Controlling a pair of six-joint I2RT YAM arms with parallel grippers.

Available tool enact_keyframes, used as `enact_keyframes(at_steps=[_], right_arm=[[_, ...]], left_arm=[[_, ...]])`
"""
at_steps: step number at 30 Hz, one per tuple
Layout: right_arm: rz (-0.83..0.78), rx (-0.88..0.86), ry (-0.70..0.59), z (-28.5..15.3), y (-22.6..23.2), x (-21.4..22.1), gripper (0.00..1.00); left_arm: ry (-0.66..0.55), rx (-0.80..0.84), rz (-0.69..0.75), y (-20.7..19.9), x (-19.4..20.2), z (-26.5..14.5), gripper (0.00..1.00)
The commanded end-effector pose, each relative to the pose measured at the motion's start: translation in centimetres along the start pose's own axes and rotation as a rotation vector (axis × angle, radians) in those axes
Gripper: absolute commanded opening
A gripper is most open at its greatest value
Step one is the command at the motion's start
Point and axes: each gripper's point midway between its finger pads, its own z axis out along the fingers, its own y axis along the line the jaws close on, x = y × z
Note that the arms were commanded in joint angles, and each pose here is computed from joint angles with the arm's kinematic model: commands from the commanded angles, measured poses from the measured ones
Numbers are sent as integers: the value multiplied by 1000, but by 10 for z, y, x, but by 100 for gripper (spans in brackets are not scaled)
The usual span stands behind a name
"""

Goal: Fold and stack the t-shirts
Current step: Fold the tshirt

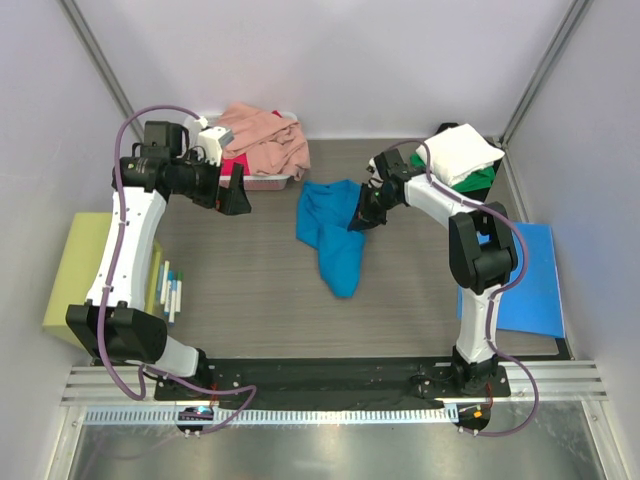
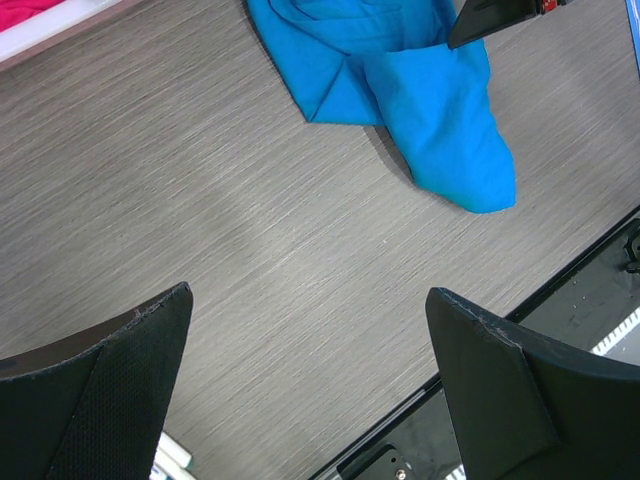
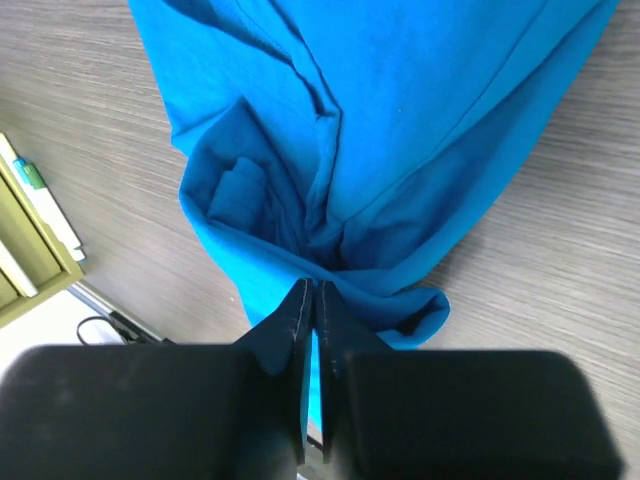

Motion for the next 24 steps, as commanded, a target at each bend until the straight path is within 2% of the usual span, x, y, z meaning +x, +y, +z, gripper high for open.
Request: enact_keyframes(at_steps=[1, 6, 11, 15, 22, 23, 24], right_arm=[[-41, -63, -33, -18, 25, 0, 1], [-112, -88, -7, -23, 56, 25, 1], [-228, -103, 57, -19, 100, 73, 1], [-358, -122, 148, -13, 142, 136, 1], [-488, -107, 318, -9, 161, 227, 1], [-499, -102, 341, -8, 159, 235, 3], [-505, -90, 355, -7, 156, 240, 11]], left_arm=[[-57, -13, 31, -4, -14, -17, 100], [-64, -17, 33, -5, -16, -18, 100], [-71, -19, 34, -4, -19, -19, 100], [-71, -19, 32, -4, -19, -19, 100], [-77, -29, 41, -5, -20, -23, 100], [-76, -30, 41, -5, -20, -24, 100], [-83, -28, 46, -7, -23, -26, 100]])
